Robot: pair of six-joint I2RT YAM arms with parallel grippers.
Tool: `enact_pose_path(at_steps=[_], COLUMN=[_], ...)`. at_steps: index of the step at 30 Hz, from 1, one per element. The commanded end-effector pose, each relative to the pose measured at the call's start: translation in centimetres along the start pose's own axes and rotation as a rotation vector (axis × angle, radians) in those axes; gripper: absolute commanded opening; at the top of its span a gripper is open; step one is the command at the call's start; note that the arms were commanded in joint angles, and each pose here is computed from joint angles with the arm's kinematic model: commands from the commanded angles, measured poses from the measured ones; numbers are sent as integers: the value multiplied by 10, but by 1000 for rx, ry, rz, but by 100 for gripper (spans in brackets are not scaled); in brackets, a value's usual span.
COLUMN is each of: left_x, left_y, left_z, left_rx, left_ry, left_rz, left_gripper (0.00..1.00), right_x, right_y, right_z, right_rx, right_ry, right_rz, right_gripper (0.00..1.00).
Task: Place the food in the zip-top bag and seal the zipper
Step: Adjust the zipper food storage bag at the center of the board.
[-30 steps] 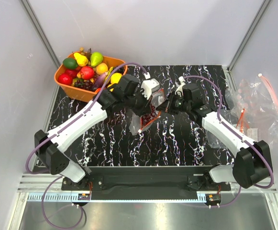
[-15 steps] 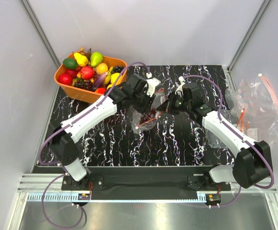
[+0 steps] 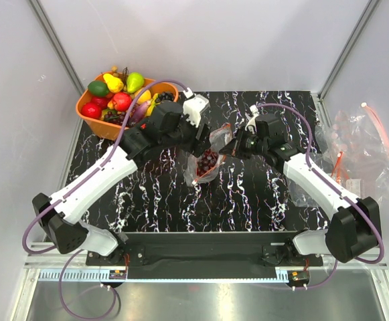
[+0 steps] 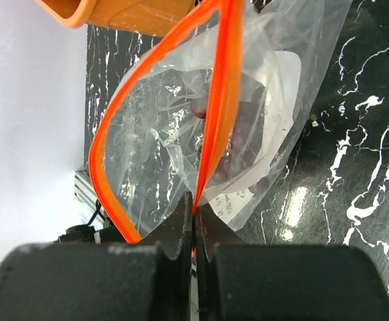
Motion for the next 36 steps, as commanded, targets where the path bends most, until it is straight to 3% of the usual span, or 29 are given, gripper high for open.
enact_pose_path(at_steps=[1,9,13,14,16,17,20,25,34,36], left_x=[6,12,20,20,17,16,11,11,12,13], left_y=[6,35,52,52,48,46,41,44,47,47], left_z=[-3,7,16,14,4,1,-9,-5,-3,-1], left_rx=[7,91,151,141,92,76,38,40,35,41], left_ry=[-5,-21,-21,-30,-38,-48,-61,-80,-105,-106], left_rz=[-47,-98,-159,-157,-136,-126,-98,-99,-113,-121], left_gripper=[75,75,32,16,4,0,0,0,0,0], right_x=[20,28,30,27,28,26,23,21,16,12], right_y=[-7,-11,-15,-14,-20,-21,-25,-26,-20,-20], right_z=[-17,-22,-24,-24,-28,-31,-34,-28,-8,-6], right_rx=[-54,-56,-45,-36,-37,-36,-13,13,46,46], right_ry=[-41,-48,-59,-62,-83,-85,-102,-100,-98,-94], right_rz=[-35,-40,-12,9,66,93,184,199,240,266], right_gripper=[0,0,0,0,2,9,28,46,47,42])
Point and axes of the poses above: each gripper's point midway between its finger pads, its own y axis out along the fingers, its own x axis along the line the jaws close on, z = x × y, the point moved 5 cm from there along -y, back along the fingers, and after that the axes turned 9 degrees about y, right-handed, at the moved point
